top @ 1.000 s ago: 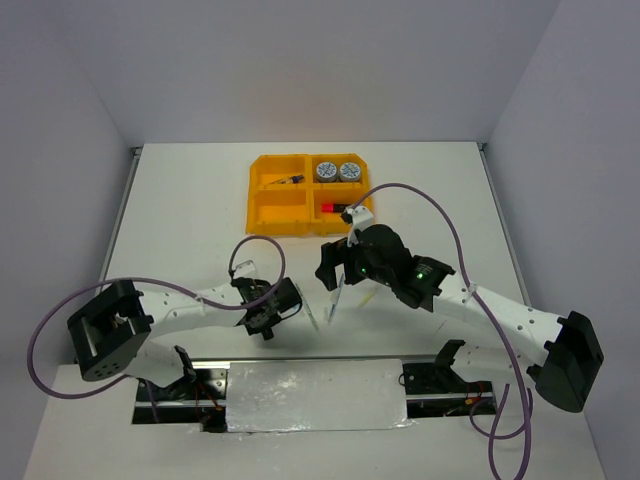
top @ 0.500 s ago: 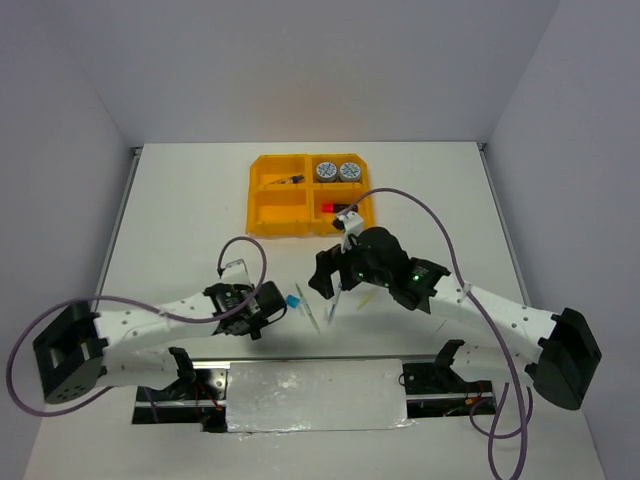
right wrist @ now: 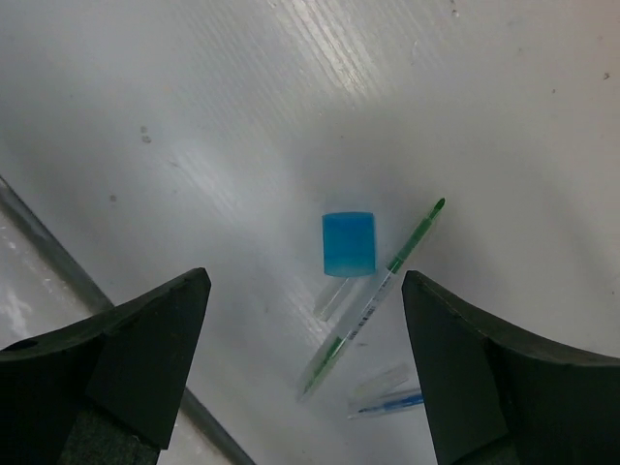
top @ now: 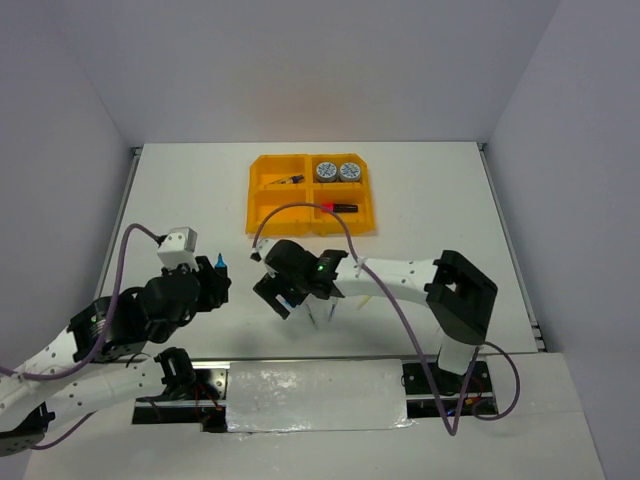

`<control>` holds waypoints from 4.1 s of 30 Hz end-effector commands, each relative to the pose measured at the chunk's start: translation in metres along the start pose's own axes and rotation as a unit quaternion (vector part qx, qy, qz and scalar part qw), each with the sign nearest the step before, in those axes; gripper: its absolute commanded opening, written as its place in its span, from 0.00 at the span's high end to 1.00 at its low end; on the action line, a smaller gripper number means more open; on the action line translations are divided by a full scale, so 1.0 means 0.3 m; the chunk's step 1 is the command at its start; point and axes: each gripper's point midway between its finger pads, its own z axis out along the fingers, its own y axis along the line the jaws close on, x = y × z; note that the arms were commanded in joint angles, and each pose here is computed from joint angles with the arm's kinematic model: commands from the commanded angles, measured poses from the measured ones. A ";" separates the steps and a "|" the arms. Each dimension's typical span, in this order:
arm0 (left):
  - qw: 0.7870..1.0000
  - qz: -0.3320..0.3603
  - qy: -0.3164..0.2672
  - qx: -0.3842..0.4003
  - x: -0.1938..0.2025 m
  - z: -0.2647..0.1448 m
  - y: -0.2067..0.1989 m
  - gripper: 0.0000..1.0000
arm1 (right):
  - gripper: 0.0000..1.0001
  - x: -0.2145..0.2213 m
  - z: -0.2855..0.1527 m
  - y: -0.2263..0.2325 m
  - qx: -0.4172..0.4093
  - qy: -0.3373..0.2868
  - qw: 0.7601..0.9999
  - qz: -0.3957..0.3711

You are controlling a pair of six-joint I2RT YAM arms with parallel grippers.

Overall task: Sort the stationery into containers
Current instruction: Pick up the pen cap from the center of the board, then close the pen cap on the pen.

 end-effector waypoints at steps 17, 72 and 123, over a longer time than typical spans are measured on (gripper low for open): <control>0.996 0.031 -0.037 0.081 -0.032 -0.044 -0.029 1.00 | 0.30 0.012 0.130 -0.013 0.021 0.066 0.997 -0.044; 0.829 0.082 -0.031 0.552 0.032 -0.255 -0.608 1.00 | 0.65 -0.483 -0.961 0.056 -0.144 -0.475 0.866 0.053; 0.712 0.094 -0.142 0.681 -0.126 -0.438 -0.773 1.00 | 0.66 -0.346 -1.265 0.256 -0.356 -0.599 0.717 0.026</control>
